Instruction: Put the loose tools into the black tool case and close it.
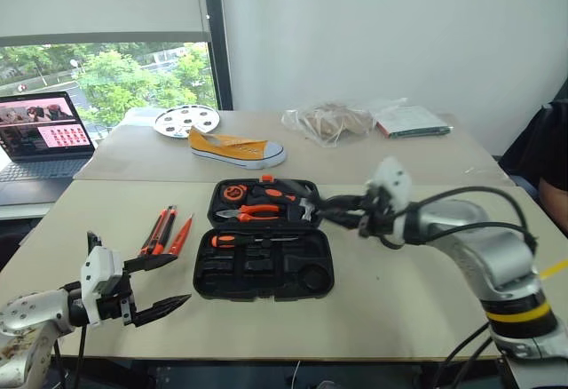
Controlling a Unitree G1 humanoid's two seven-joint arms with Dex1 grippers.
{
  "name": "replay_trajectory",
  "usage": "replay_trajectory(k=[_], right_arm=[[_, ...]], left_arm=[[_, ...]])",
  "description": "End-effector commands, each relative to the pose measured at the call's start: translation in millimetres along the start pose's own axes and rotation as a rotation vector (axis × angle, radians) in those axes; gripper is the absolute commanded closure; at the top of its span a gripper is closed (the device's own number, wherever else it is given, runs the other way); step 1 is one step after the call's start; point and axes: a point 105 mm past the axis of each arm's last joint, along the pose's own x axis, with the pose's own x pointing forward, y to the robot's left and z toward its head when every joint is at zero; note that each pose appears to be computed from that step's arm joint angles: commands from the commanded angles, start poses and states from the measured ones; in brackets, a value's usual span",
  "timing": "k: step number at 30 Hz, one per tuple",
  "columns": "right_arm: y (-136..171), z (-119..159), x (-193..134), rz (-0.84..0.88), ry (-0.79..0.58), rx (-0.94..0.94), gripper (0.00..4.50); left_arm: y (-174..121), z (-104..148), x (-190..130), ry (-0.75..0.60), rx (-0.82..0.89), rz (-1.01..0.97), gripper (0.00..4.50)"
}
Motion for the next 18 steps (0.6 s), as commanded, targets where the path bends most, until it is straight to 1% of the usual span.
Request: replay_trajectory(k=[1,5,9,13,18], right_arm=[[4,-20,23,0.151,0.13,-0.153,3.5],[-5,-36,40,0.183,0.236,-0.197,3.5],[-10,-46,44,0.192,0.324,-0.194,3.5],[-13,-51,46,0.177,0.356,-0.179,3.5],[-18,-62,44,0.144,0.409,-0.104,3.5]], left_arm=[[-7,9,-3,-0.028,0.0,-0.014,0.0],[-10,9,-5,-0.021,-0.009,-0.009,0.0],[-11,9,-8,-0.013,-0.012,0.004,0.0],[-11,9,-9,-0.008,-0.011,0.01,0.0],[-12,8,-9,-0.003,-0.007,0.011,0.0]])
